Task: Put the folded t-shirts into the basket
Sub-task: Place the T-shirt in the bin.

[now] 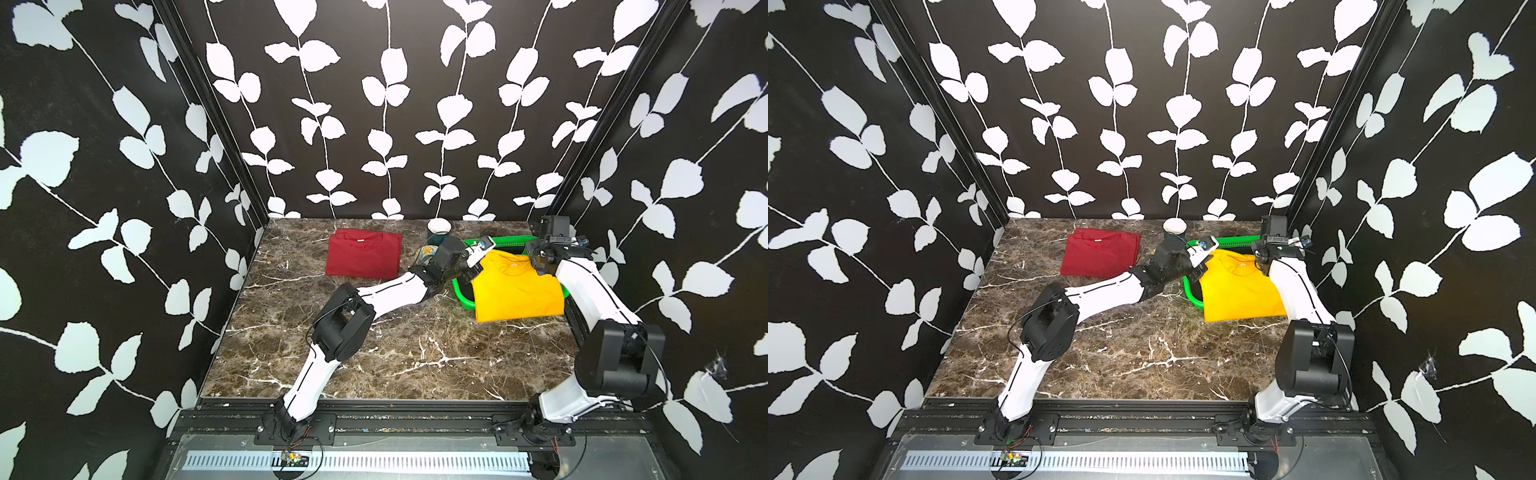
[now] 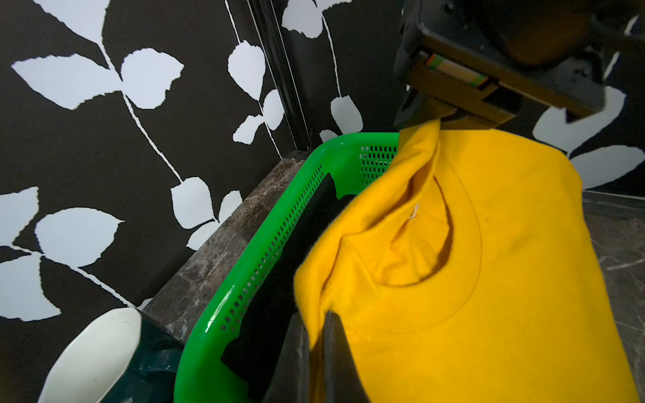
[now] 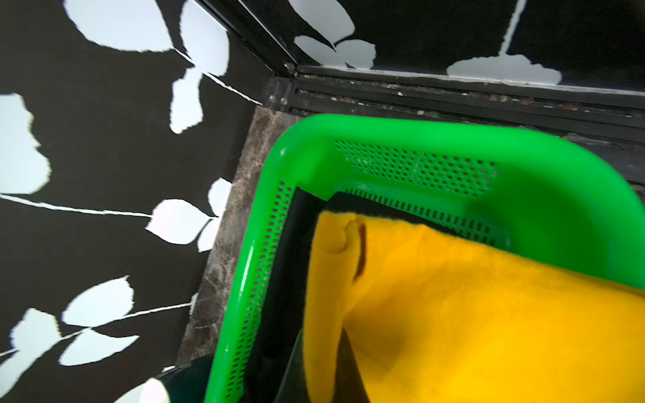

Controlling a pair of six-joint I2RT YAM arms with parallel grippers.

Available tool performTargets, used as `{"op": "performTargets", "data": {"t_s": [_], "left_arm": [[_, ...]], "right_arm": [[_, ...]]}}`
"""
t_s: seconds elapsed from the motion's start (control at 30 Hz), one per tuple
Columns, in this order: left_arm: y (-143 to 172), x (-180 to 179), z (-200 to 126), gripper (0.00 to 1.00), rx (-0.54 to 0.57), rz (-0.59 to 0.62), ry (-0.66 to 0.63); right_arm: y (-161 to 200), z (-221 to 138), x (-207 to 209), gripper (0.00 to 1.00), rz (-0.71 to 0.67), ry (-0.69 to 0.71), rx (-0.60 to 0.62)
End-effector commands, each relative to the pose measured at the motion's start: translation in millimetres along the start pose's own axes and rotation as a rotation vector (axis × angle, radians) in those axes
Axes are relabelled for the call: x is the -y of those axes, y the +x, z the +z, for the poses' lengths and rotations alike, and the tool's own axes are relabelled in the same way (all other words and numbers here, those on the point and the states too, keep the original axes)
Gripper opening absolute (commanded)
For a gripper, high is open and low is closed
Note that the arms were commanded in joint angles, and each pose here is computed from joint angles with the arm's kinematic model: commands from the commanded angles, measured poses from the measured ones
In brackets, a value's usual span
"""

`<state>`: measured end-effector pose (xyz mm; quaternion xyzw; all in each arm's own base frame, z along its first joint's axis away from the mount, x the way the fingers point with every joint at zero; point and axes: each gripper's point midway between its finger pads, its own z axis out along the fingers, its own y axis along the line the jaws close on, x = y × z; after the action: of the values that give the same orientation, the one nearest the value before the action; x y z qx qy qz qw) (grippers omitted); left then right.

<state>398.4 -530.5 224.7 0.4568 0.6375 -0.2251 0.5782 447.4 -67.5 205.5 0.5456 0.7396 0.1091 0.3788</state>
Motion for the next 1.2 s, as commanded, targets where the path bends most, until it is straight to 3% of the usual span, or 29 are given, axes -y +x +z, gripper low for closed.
{"op": "performTargets", "data": {"t_s": [0.0,0.37,0.67,0.77,0.8,0.9,1.0,1.1,1.17], "left_arm": [[6,-27,4,0.0,0.001,-0.069,-0.048],[56,-26,38,0.0,-0.113,-0.168,0.042],[67,-36,54,0.0,-0.164,-0.226,0.046],[69,-43,54,0.1,-0.171,-0.246,0.027],[69,-46,54,0.17,-0.17,-0.248,0.016],[65,-51,55,0.37,-0.156,-0.239,-0.013],[60,-57,55,0.49,-0.142,-0.226,-0.035],[58,-57,54,0.48,-0.136,-0.225,-0.022],[54,-54,52,0.48,-0.124,-0.227,0.001]], "right_arm": [[-9,14,-20,0.0,0.054,-0.061,0.017],[13,67,-10,0.0,0.095,0.001,-0.079],[14,84,-5,0.0,0.107,0.029,-0.083],[16,91,-6,0.0,0.117,0.032,-0.097],[17,93,-6,0.02,0.121,0.032,-0.1],[15,98,-11,0.3,0.133,0.024,-0.103],[13,99,-18,0.39,0.131,0.004,-0.116],[11,94,-20,0.53,0.133,-0.005,-0.126],[9,87,-17,0.54,0.133,0.014,-0.132]]}}
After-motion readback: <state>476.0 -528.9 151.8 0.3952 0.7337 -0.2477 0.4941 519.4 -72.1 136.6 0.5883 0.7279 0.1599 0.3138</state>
